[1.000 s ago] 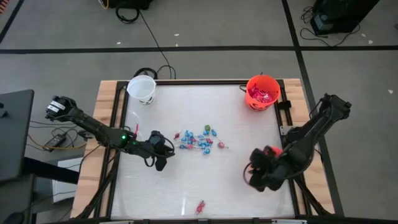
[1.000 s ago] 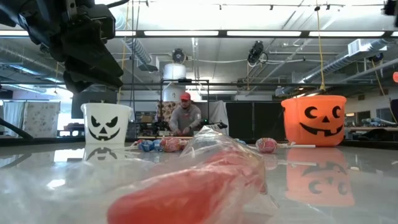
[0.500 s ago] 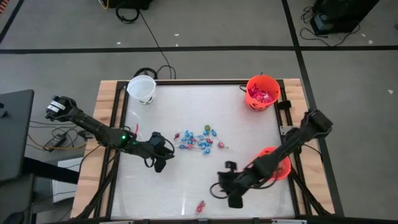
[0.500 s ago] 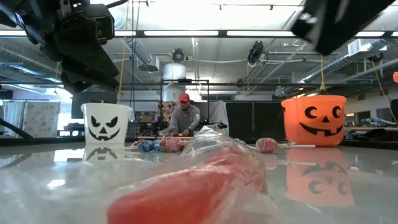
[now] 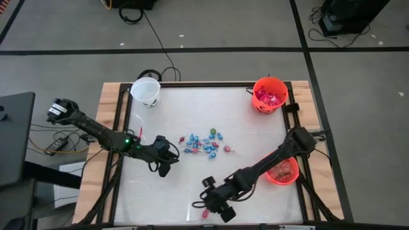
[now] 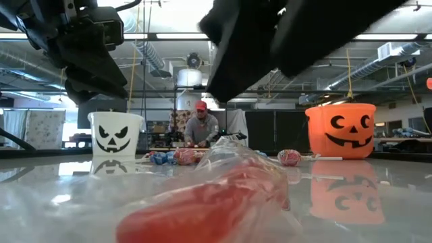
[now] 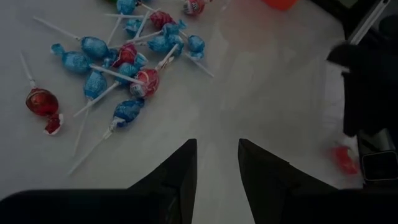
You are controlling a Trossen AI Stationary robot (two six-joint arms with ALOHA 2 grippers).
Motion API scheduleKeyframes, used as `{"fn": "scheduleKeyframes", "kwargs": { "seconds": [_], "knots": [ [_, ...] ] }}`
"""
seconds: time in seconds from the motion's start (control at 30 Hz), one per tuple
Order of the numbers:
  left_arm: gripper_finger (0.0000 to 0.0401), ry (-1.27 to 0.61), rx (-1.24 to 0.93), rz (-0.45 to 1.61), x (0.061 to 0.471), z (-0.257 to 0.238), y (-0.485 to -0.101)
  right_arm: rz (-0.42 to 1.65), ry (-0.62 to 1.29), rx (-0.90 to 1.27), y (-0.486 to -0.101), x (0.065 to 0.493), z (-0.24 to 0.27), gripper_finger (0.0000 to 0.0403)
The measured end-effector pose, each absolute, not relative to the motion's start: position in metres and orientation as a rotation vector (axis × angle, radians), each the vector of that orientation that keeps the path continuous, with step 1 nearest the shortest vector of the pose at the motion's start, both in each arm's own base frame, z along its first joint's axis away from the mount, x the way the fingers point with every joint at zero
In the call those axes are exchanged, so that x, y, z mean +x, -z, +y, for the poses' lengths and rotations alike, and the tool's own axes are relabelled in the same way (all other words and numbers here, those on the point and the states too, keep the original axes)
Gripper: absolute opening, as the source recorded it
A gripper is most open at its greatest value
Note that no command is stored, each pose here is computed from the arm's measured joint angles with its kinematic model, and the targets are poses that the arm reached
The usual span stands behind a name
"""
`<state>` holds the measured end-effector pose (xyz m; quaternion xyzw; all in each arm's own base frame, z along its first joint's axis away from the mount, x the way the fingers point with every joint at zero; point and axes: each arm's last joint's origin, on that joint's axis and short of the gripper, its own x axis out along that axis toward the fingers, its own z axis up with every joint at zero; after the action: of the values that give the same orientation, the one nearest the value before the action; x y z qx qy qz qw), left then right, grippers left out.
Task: Sort candy by brand, put in halloween buckets
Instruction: Put the red gummy into the bottom orange bucket
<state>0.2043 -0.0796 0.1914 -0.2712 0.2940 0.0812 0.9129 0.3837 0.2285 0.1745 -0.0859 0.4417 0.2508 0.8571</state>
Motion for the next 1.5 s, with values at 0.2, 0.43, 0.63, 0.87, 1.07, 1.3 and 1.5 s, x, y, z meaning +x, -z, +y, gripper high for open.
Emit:
{"fn": "scheduleKeyframes", "kwargs": {
  "seconds": [0.2,0.43,0.63,0.87,1.07,1.3,1.5],
  "knots": [
    [0.0121,-0.176,-0.585,0.602,0.204,-0.080,-0.191,0.945,-0.624,-0.220,-0.153,0.398,0.237,0.0213],
    [0.0121,-0.186,-0.607,0.598,0.204,-0.080,-0.192,1.008,-0.622,-0.137,-0.132,0.407,0.233,0.0149],
    [0.0121,-0.188,-0.610,0.598,0.204,-0.079,-0.191,1.016,-0.610,-0.039,-0.146,0.409,0.225,0.0017],
    [0.0121,-0.205,-0.594,0.594,0.204,-0.079,-0.191,1.037,-0.389,0.072,-0.198,0.396,0.205,0.0006],
    [0.0121,-0.281,-0.532,0.645,0.199,-0.075,-0.184,1.118,-0.192,0.113,-0.254,0.359,0.184,0.0003],
    [0.0121,-0.284,-0.504,0.650,0.198,-0.074,-0.184,1.189,0.007,0.160,-0.303,0.305,0.167,0.0002],
    [0.0121,-0.262,-0.530,0.595,0.202,-0.076,-0.188,1.312,0.210,0.133,-0.321,0.260,0.154,0.0002]
  ]
}}
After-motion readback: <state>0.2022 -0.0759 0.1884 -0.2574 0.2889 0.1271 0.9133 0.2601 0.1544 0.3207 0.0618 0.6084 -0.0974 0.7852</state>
